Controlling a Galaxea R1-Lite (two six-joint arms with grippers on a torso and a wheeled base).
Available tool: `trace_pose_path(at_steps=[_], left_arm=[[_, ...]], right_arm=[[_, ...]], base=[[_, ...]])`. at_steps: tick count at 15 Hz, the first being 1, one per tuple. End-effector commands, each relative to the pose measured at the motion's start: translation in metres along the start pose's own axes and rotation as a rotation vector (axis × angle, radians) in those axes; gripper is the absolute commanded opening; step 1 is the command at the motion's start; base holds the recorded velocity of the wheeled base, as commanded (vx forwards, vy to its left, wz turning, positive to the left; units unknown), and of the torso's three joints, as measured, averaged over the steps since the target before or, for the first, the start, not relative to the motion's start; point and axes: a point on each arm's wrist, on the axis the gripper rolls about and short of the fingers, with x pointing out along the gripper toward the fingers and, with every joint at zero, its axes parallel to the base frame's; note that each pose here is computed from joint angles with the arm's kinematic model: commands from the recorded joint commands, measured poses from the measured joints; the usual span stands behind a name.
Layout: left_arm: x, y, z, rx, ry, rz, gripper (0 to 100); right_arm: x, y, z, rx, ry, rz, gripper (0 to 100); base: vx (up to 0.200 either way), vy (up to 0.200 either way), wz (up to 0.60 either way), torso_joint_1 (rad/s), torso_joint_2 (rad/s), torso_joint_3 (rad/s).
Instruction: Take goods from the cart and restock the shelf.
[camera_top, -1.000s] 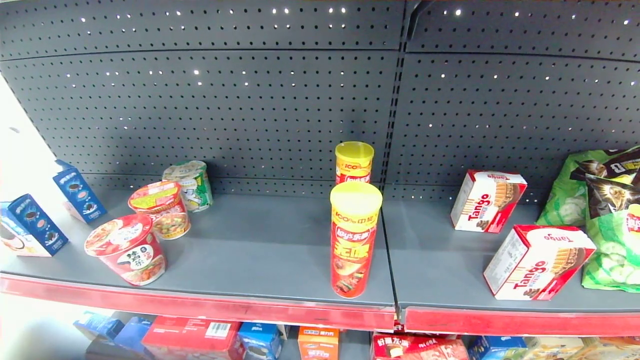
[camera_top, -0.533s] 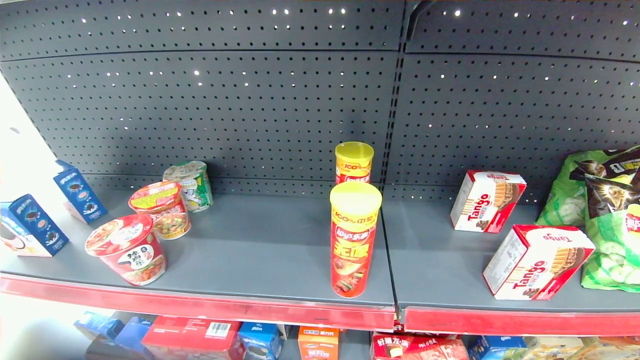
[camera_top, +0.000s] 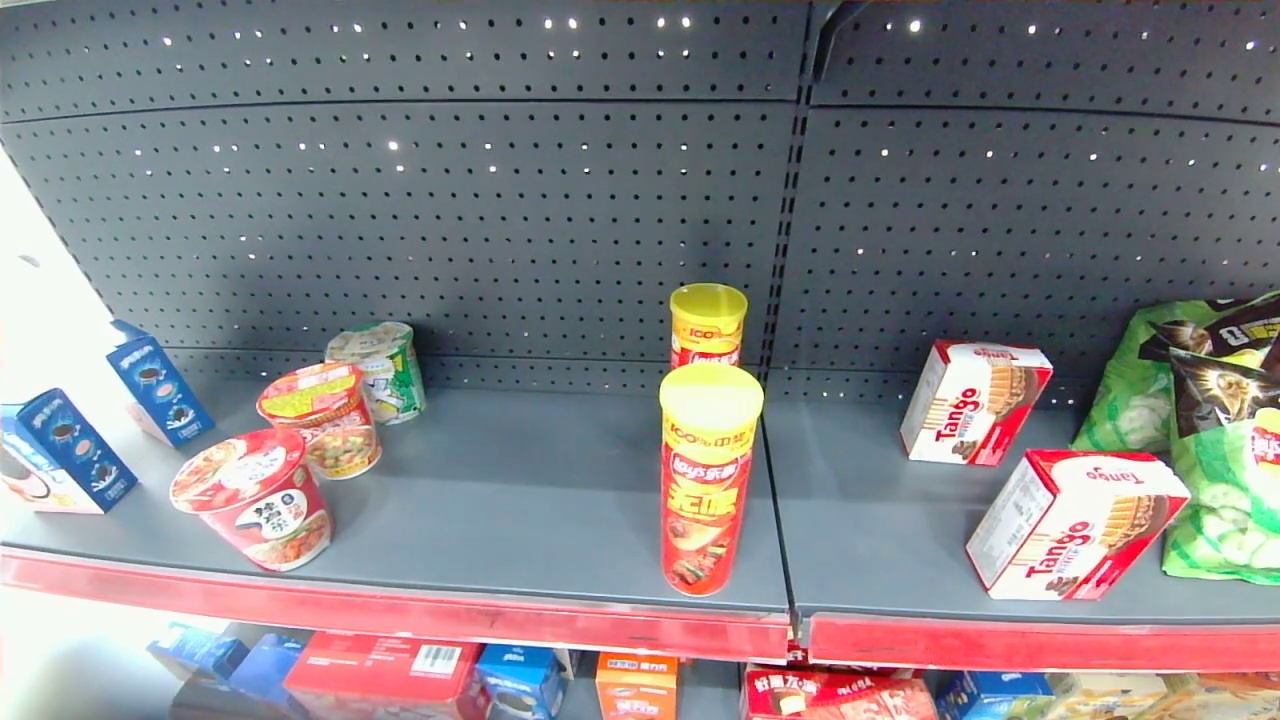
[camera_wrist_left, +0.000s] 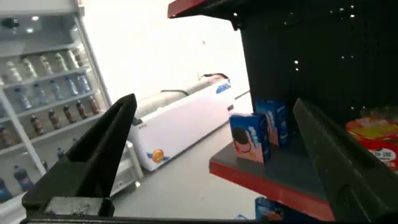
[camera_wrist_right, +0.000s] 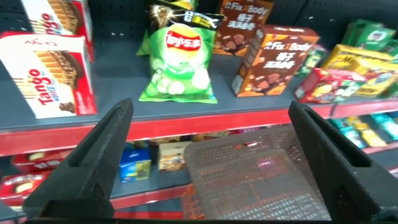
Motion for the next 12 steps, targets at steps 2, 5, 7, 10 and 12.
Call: trace_pose_path(at_steps=[2, 5, 7, 10, 12], left_arm=[[-0.012, -0.002, -0.001, -0.033, -0.014, 0.099, 100], [-0.018, -0.045, -0.088, -0.128, 0.138, -0.016, 100], [-0.025, -0.06, -0.116, -0.165, 0.289, -0.23, 100], [-0.033, -0.071, -0.125, -0.28, 0.365, -0.631, 100], [-0.036, -0.073, -0.128, -0.3, 0.393, -0.749, 100]], right_arm=[[0.007, 0.006, 0.004, 0.007, 0.029, 0.019, 100], [0.011, 0.008, 0.007, 0.032, 0.025, 0.045, 100], [0.009, 0.005, 0.007, 0.046, 0.013, 0.03, 100], [0.003, 0.001, 0.004, 0.068, -0.003, 0.004, 100], [0.003, 0.003, 0.002, 0.063, 0.004, -0.011, 100]], base=[[0.0, 0.0, 0.0, 0.0, 0.0, 0.0], [0.0, 0.0, 0.0, 0.0, 0.0, 0.0], [0.0, 0.0, 0.0, 0.0, 0.0, 0.0], [0.0, 0.0, 0.0, 0.0, 0.0, 0.0], [0.0, 0.0, 0.0, 0.0, 0.0, 0.0]])
